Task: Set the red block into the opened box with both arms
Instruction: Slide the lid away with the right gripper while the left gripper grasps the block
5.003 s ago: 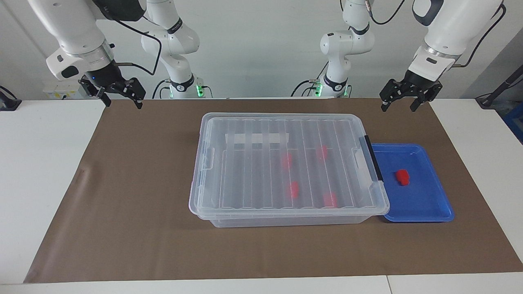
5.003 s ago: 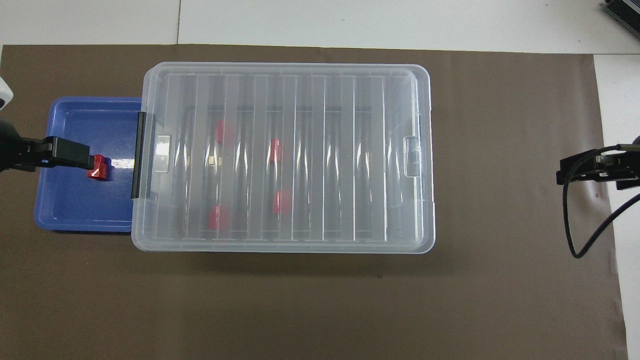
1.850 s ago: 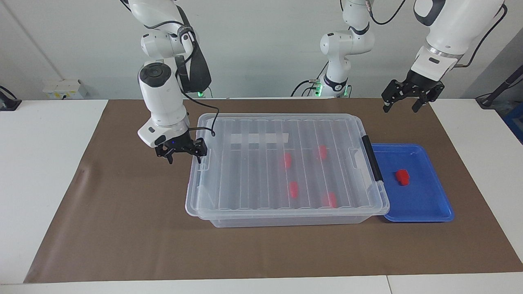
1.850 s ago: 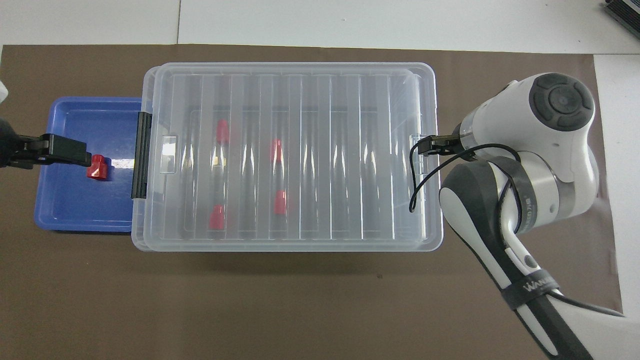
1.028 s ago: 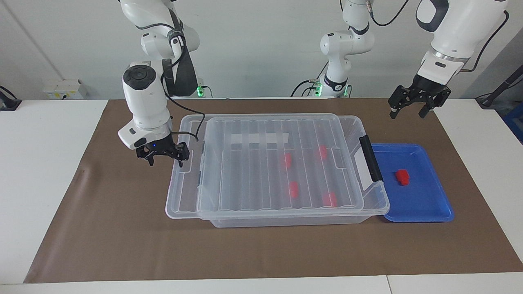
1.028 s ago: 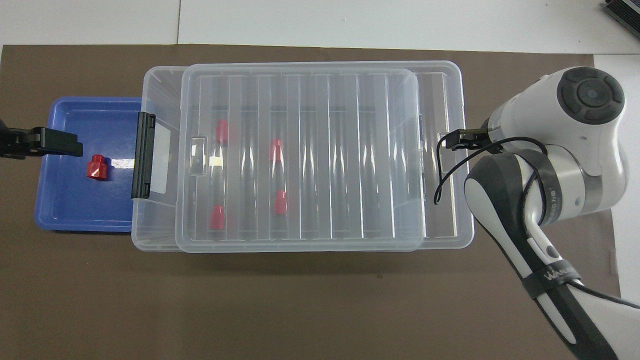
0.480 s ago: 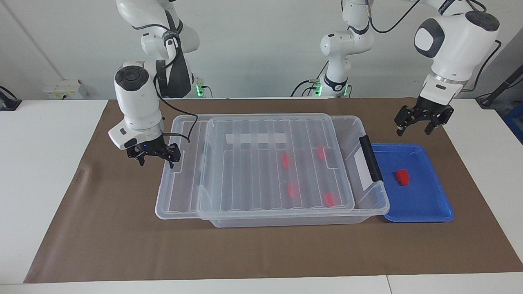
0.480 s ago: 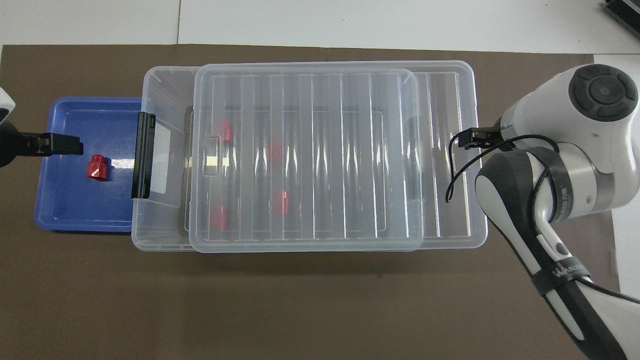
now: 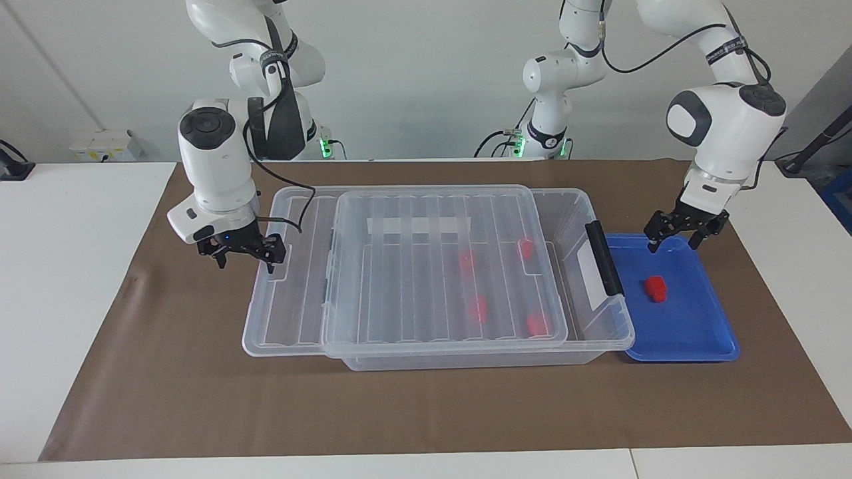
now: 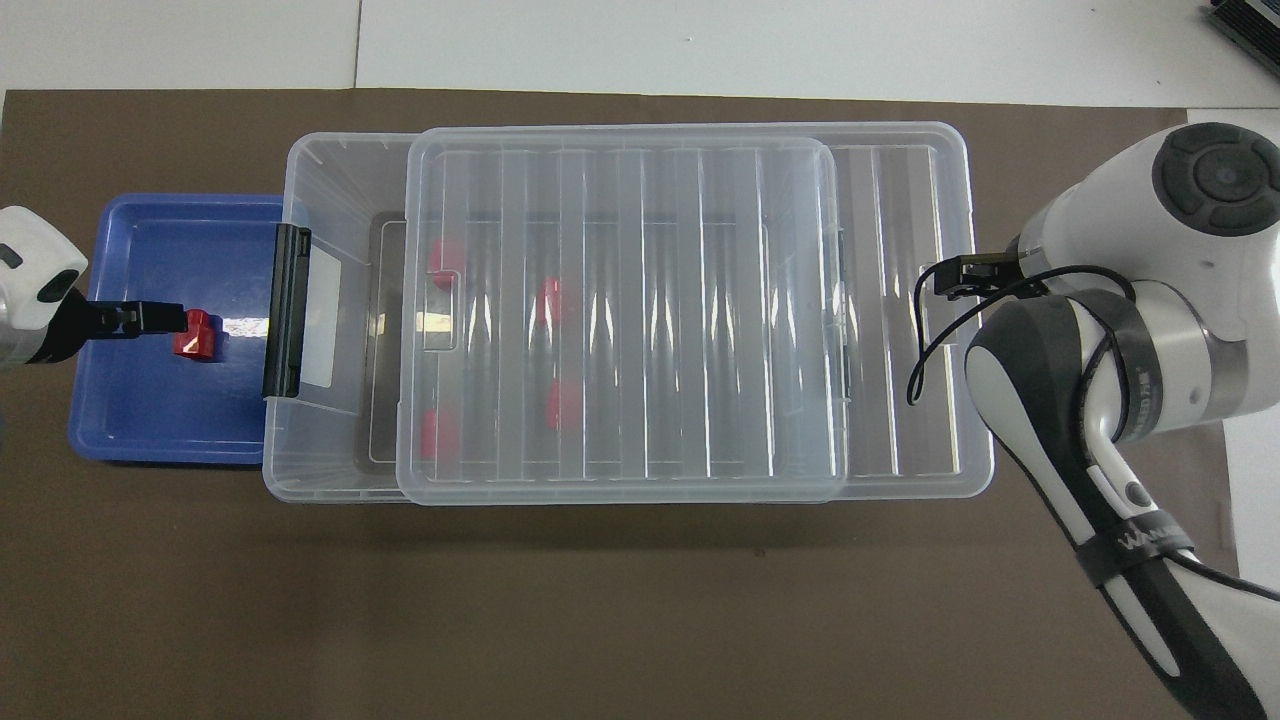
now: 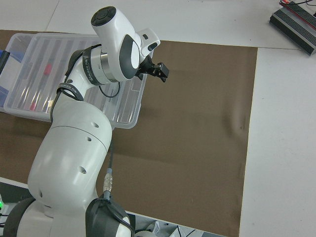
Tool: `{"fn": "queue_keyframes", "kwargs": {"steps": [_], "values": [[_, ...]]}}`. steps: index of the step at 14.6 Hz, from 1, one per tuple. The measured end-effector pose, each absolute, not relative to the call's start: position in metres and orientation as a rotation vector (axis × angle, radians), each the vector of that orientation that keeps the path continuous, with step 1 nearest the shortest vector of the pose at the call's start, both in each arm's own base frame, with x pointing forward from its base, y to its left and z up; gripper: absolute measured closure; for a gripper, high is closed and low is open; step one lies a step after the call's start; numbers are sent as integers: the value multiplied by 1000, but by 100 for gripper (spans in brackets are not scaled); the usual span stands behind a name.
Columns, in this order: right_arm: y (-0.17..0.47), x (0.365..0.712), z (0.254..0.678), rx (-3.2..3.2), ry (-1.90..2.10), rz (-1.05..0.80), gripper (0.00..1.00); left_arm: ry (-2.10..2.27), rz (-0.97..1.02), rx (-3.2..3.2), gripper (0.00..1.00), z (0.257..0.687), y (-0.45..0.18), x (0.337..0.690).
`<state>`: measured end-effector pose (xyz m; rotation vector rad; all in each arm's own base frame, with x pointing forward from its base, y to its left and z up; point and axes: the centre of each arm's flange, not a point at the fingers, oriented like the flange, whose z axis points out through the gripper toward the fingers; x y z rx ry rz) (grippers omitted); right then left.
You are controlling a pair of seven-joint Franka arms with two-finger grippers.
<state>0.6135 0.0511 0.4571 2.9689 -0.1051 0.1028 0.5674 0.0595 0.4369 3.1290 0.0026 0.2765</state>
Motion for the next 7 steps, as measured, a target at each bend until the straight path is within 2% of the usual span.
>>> {"fn": "queue_keyframes", "kwargs": {"steps": [7], "values": [[38,613,459,2928,-109,77,0,21,296,3126,0,387,85,581]]}}
